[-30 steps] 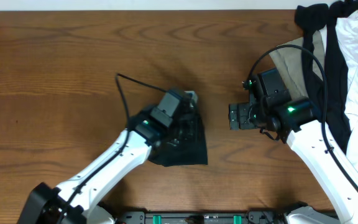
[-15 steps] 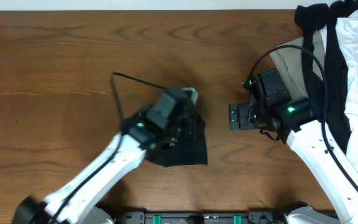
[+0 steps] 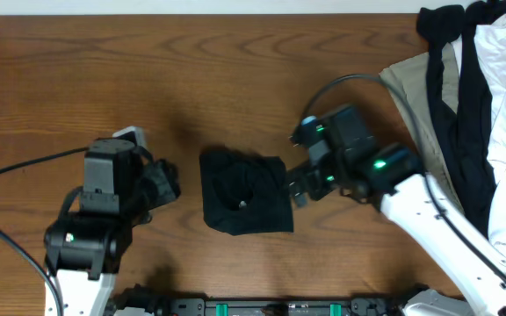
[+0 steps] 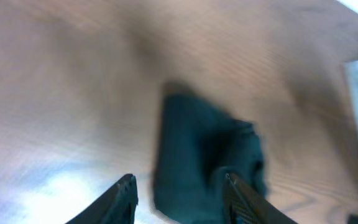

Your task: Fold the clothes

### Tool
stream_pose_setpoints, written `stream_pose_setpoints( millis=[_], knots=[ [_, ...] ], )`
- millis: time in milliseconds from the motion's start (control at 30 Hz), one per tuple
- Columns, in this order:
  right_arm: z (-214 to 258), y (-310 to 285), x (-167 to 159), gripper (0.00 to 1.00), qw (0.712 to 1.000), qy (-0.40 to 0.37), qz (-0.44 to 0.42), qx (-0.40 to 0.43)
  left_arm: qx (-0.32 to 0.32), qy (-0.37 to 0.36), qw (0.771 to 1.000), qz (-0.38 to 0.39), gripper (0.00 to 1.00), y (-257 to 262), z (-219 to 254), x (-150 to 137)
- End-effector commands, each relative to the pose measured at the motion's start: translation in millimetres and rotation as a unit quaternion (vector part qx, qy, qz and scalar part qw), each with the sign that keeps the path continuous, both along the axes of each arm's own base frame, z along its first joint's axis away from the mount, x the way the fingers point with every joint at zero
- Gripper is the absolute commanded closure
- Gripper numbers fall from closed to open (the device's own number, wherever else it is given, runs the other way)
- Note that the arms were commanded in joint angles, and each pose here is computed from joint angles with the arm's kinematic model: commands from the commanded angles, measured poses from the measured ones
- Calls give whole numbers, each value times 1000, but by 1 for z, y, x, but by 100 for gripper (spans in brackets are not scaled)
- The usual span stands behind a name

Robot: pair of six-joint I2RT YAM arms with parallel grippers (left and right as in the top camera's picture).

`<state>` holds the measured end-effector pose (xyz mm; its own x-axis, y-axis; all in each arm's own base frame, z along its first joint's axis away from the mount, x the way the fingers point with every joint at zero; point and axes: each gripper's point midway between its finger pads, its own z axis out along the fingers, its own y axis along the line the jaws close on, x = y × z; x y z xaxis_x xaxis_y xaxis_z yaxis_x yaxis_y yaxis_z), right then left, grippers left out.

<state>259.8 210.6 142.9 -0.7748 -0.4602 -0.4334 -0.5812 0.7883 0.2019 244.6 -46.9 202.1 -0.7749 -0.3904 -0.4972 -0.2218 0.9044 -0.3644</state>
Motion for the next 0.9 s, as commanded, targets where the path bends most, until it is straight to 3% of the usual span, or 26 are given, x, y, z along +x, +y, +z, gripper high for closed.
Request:
stream_pose_setpoints(
  millis=[0, 167, 600, 633, 667, 767, 867],
  knots=[
    [-20, 24, -14, 1, 997, 0, 66, -31, 19, 51, 998, 31, 53, 19, -20, -3],
    [-49, 56, -29, 1, 994, 15, 92, -51, 23, 113, 993, 40, 35, 24, -46, 0],
    [-51, 90, -23, 2, 996, -58, -32, -62, 33, 238, 970, 38, 34, 24, -105, 3],
    [-51, 90, -21, 7, 995, -59, -43, -61, 33, 243, 969, 37, 34, 24, -107, 3],
    [-51, 89, -20, 19, 995, -60, -48, -61, 33, 246, 968, 37, 34, 24, -108, 3],
    [-52, 89, -20, 76, 995, -56, -57, -59, 27, 247, 968, 35, 34, 22, -108, 3],
    [-53, 85, -18, 96, 993, -54, -81, -61, 27, 247, 968, 34, 34, 21, -108, 3]
  ],
)
